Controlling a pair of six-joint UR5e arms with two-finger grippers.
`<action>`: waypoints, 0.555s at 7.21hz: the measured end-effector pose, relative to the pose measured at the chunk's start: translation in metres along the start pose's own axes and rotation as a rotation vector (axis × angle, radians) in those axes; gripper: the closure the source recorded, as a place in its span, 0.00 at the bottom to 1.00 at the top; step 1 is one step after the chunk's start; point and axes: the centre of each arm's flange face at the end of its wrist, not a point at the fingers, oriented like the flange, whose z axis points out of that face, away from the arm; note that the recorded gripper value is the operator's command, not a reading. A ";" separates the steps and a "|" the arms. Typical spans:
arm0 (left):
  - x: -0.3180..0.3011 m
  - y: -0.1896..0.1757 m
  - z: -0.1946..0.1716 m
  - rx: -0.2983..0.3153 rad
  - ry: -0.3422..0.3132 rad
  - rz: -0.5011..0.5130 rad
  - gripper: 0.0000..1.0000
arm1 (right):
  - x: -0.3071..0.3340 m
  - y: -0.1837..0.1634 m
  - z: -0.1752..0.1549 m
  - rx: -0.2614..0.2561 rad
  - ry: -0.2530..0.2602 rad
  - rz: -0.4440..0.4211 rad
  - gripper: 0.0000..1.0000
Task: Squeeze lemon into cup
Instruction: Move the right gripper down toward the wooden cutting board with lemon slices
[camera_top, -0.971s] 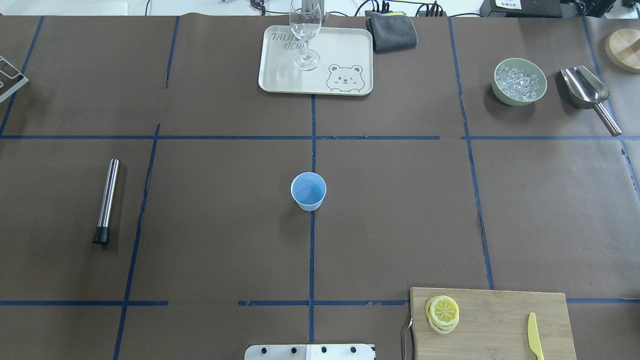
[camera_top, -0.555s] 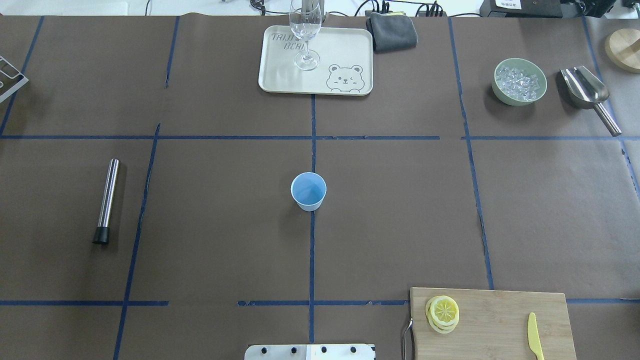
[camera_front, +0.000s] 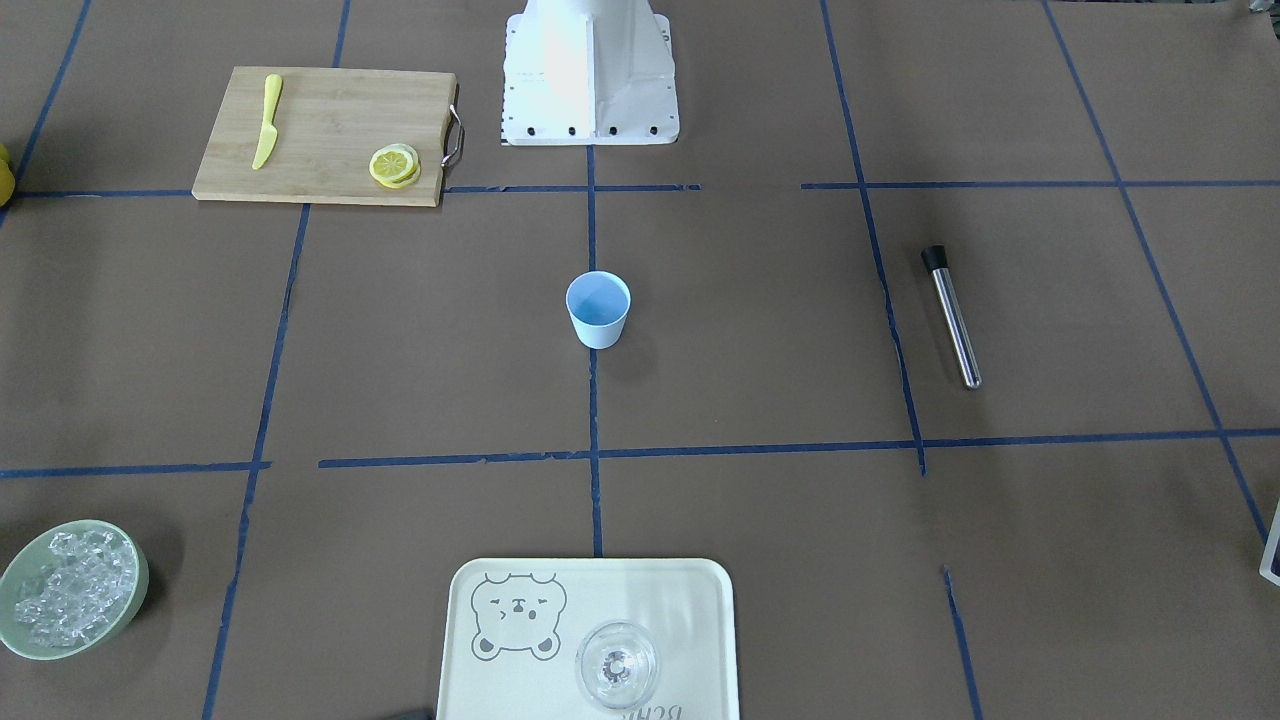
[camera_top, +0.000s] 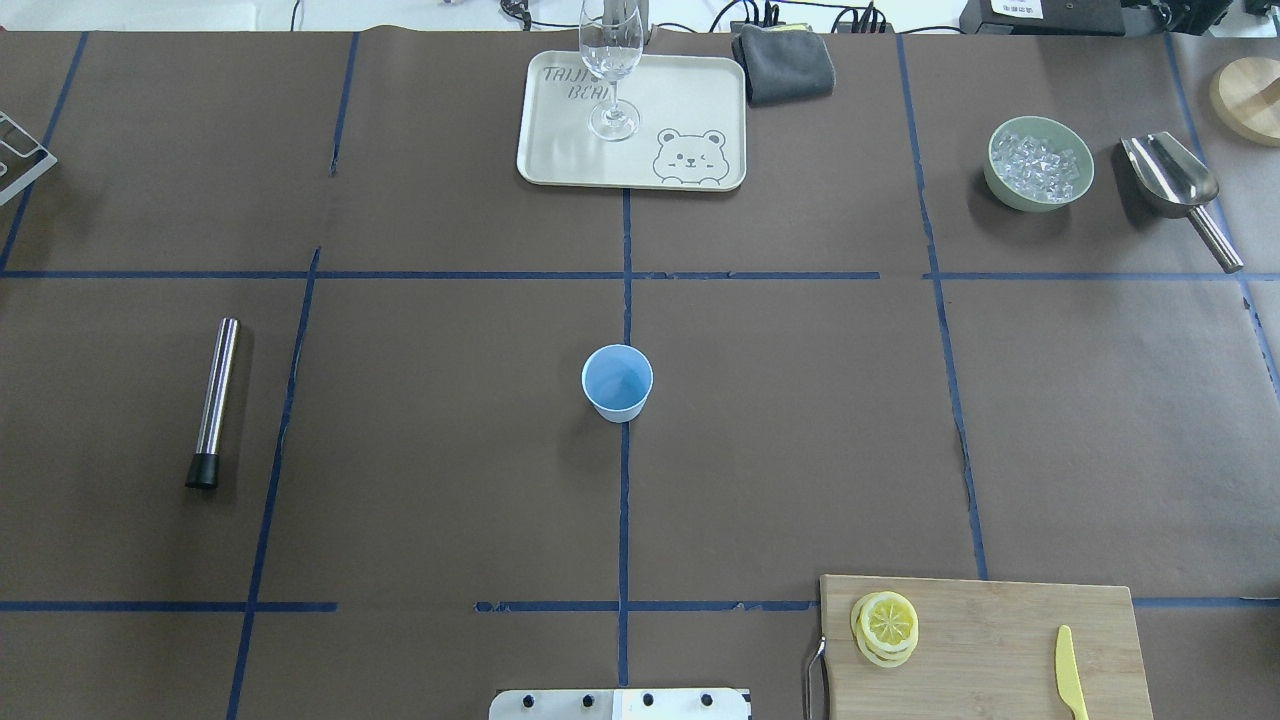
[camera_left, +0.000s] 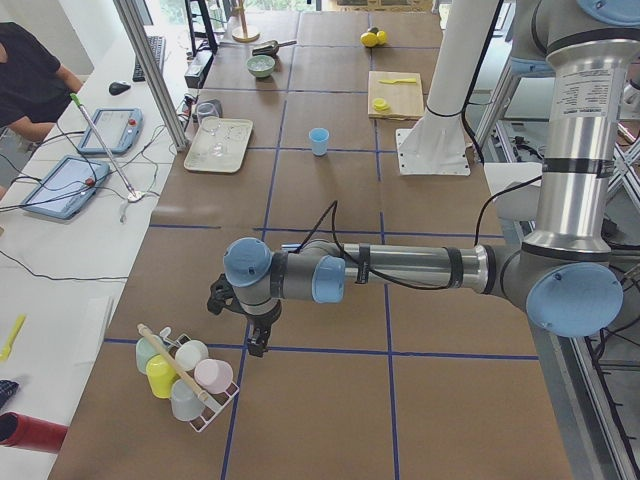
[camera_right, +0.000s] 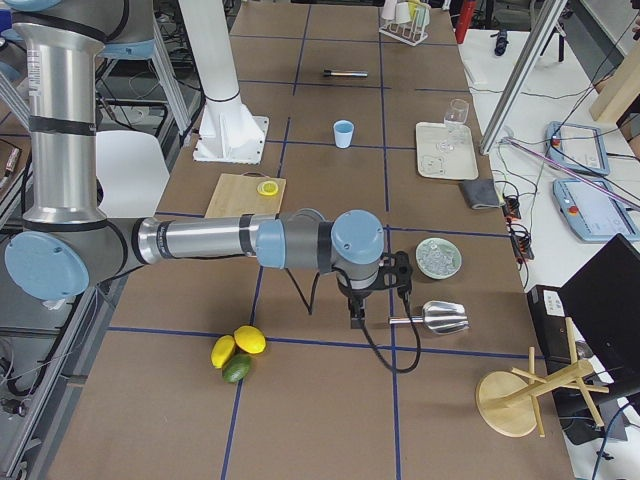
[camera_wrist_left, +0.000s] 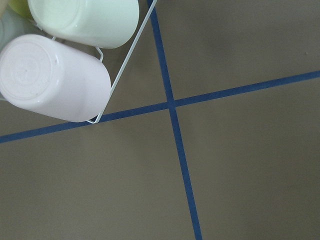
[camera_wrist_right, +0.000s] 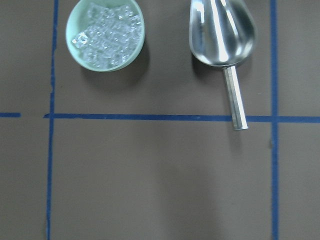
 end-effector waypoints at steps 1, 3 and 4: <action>0.001 -0.001 -0.001 0.002 0.000 0.004 0.00 | -0.047 0.000 0.021 -0.025 0.025 -0.048 0.00; 0.006 -0.004 -0.006 0.013 -0.002 0.016 0.00 | -0.138 0.020 0.041 0.015 0.105 -0.013 0.00; 0.014 -0.008 -0.013 0.027 -0.006 0.029 0.00 | -0.173 0.034 0.044 0.048 0.083 0.041 0.00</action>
